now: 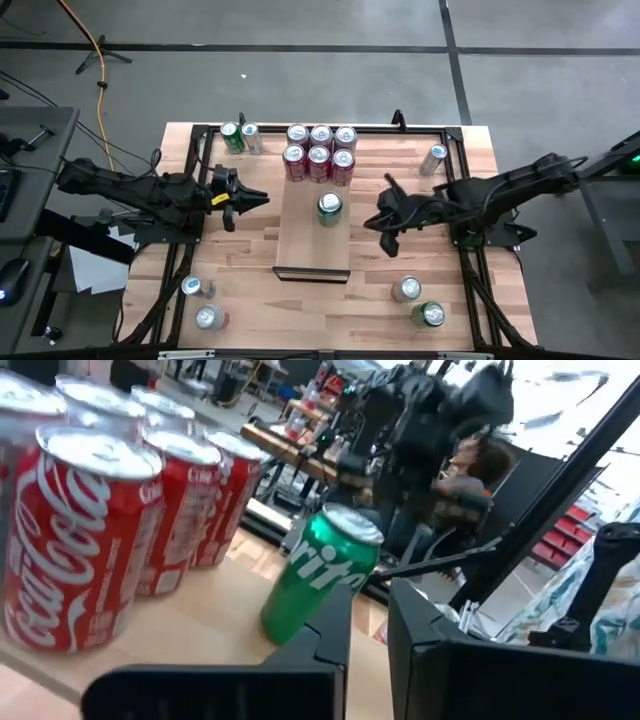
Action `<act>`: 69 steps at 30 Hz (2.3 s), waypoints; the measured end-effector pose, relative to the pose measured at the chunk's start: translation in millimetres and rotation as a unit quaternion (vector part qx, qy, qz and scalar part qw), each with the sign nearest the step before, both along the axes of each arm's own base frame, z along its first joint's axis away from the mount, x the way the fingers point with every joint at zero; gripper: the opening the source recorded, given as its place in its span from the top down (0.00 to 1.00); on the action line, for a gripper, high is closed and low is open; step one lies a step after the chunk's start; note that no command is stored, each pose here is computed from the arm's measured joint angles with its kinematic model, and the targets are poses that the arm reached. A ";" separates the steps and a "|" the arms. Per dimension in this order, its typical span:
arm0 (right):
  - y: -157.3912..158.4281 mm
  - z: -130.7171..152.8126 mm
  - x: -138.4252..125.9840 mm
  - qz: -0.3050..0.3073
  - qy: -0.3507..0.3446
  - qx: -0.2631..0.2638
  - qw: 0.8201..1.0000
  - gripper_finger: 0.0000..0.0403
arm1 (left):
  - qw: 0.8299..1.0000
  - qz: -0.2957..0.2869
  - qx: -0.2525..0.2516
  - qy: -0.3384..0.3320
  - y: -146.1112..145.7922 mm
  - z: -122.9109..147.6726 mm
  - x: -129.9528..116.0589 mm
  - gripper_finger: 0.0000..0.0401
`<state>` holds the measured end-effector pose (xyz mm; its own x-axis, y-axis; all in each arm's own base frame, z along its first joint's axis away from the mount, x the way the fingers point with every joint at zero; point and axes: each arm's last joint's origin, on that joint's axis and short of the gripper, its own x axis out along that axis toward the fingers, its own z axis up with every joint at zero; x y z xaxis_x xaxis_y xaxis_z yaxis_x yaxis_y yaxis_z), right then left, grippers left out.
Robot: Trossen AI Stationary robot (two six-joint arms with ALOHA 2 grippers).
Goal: Place canned beverage on shelf
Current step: Put the bottom left green soda can on the shelf
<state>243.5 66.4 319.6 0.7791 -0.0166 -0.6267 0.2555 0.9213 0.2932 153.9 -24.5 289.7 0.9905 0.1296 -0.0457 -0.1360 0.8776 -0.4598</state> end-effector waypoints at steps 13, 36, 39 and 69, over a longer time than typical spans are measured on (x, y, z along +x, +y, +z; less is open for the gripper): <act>1.4 -39.5 56.4 -0.108 -0.020 -0.001 0.994 1.00 | 1.000 0.012 0.013 -0.008 1.4 2.7 -3.2 1.00; -16.7 -46.4 85.9 -0.143 -0.086 0.006 0.986 1.00 | 1.000 0.012 0.011 -0.004 1.4 2.1 -3.2 1.00; -17.9 -55.9 96.7 -0.136 -0.090 0.005 0.987 1.00 | 1.000 0.012 0.011 0.000 1.4 1.1 -3.2 1.00; -60.2 -54.6 118.5 -0.175 -0.169 0.005 0.970 1.00 | 0.999 0.035 0.008 0.020 2.7 -3.0 -3.8 1.00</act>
